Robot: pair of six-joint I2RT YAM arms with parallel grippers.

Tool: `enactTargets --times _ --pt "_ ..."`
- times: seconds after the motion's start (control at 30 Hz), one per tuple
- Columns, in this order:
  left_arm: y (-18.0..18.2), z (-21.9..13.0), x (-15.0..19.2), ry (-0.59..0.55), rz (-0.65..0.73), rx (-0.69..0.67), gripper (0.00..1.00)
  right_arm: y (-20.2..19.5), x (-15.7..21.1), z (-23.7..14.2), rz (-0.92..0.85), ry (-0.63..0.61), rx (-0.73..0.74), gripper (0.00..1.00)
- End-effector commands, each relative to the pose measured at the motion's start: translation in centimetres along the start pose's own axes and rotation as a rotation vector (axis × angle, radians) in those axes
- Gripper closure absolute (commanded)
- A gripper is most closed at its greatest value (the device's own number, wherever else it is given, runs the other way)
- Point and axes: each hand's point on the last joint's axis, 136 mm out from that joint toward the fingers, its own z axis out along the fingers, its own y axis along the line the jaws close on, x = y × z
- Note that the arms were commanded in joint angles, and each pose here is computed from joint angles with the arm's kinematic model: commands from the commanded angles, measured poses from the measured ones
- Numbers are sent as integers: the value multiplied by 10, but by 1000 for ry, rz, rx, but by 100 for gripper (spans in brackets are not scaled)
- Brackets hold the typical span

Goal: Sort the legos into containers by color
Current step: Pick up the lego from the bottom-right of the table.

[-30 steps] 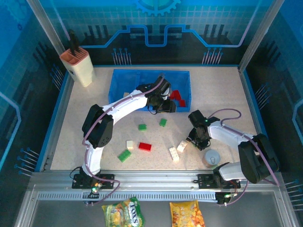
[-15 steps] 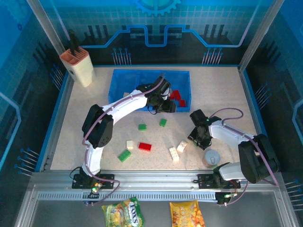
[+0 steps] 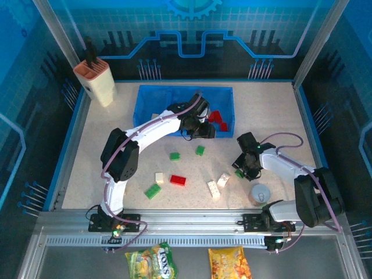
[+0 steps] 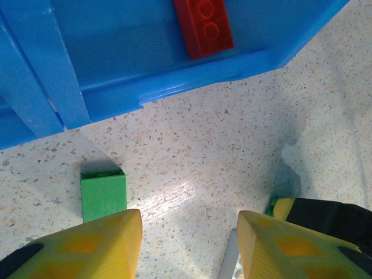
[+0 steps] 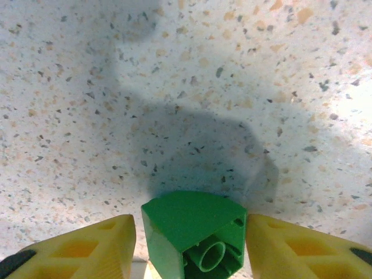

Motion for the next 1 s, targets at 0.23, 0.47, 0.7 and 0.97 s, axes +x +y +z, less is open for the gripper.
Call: enactTargets --times 0.23,0.47,0.7,0.97 --pt "-3 -21 -3 -27 21 0 52 -5 6 12 21 47 10 52" --pt "0 -23 -2 -27 18 -3 52 -5 9 16 19 67 15 55" --pt "0 -26 -1 -30 17 -1 52 0 7 12 -4 68 4 50" --pt "0 -28 1 -31 16 2 52 3 13 18 -34 110 10 52"
